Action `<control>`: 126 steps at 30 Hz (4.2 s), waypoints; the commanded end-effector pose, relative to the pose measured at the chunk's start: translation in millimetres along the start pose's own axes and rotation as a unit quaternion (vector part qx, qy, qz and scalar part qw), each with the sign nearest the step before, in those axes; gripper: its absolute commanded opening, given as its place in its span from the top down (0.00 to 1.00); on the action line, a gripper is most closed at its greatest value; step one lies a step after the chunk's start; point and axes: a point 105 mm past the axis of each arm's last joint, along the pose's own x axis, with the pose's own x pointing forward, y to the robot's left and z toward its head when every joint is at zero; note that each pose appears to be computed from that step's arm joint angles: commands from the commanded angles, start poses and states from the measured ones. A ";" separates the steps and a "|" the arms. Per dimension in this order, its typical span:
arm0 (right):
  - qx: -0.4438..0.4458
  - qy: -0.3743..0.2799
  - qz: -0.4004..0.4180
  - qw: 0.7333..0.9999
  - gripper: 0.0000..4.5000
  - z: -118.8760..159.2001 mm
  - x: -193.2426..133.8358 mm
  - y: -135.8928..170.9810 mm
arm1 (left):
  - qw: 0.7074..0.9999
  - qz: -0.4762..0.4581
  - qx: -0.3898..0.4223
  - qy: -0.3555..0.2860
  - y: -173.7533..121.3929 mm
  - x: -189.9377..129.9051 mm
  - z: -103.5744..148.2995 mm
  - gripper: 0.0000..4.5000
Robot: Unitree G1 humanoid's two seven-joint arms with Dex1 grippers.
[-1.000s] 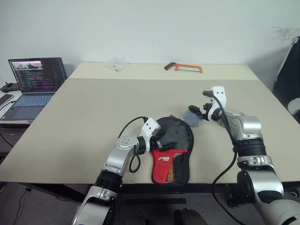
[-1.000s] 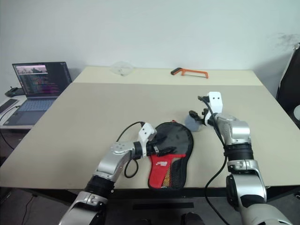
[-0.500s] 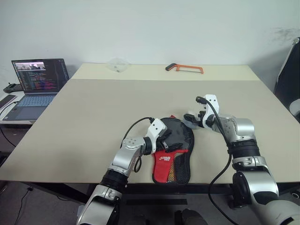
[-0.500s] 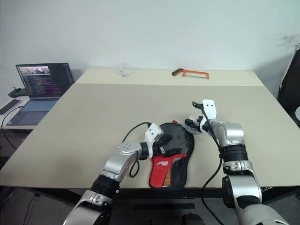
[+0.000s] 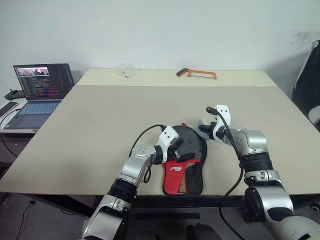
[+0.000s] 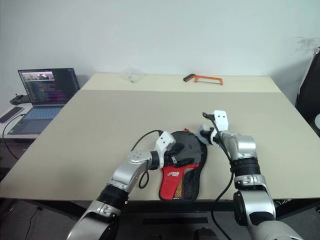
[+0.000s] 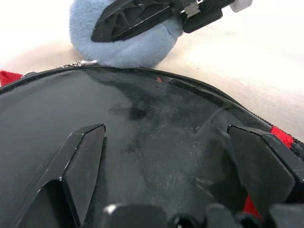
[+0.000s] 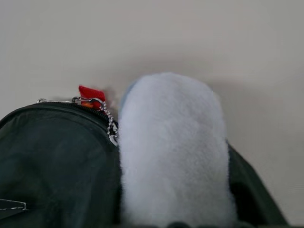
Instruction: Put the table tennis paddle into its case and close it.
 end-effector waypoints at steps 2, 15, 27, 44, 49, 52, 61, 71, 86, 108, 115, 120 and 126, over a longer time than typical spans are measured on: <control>-0.030 -0.034 -0.030 0.999 0.83 19.4 -11.2 -17.1 | 1.000 -0.012 -0.010 0.023 -8.9 4.5 -15.7 0.00; -0.216 0.045 -0.021 0.975 0.88 -5.6 -64.3 -64.3 | 0.999 -0.022 -0.012 0.036 -12.5 5.7 -21.4 0.00; -0.440 0.128 0.110 0.882 0.88 -27.1 -126.8 -52.6 | 0.998 -0.040 -0.002 0.042 -17.7 11.0 -17.8 0.00; -0.490 0.233 0.379 0.750 0.88 -104.3 -201.8 10.2 | 0.996 -0.061 -0.004 0.072 -27.0 12.9 -20.0 0.00; -0.475 0.246 0.459 0.709 0.88 -136.8 -221.2 41.3 | 0.995 -0.066 -0.003 0.081 -30.0 13.4 -22.3 0.00; -0.472 0.248 0.474 0.701 0.88 -144.2 -224.1 48.2 | 0.994 -0.067 -0.002 0.083 -29.6 13.5 -22.3 0.00; -0.458 0.254 0.518 0.676 0.88 -159.0 -235.9 66.9 | 0.994 -0.062 0.004 0.088 -24.4 12.3 -20.6 0.00; -0.455 0.260 0.546 0.654 0.88 -163.0 -243.8 71.5 | 0.994 -0.063 0.003 0.093 -24.4 11.5 -22.5 0.00; -0.491 0.211 0.424 0.731 0.89 -105.7 -197.8 34.9 | 0.995 -0.090 -0.018 0.037 -31.3 3.8 -7.5 0.00; -0.457 0.114 0.305 0.828 0.01 -15.4 -165.1 -13.2 | 0.991 -0.130 -0.038 -0.008 12.9 -163.4 65.2 0.00; -0.411 0.072 0.308 0.855 0.01 19.2 -208.0 -19.7 | 0.997 -0.079 -0.022 0.014 25.4 -225.7 77.1 0.00; -0.384 0.078 0.264 0.881 0.01 26.2 -235.4 -47.0 | 0.999 -0.042 -0.017 0.019 30.3 -257.9 87.2 0.00; -0.382 0.083 0.251 0.886 0.01 25.4 -243.8 -48.4 | 1.000 0.009 -0.013 0.026 51.8 -276.2 88.8 0.00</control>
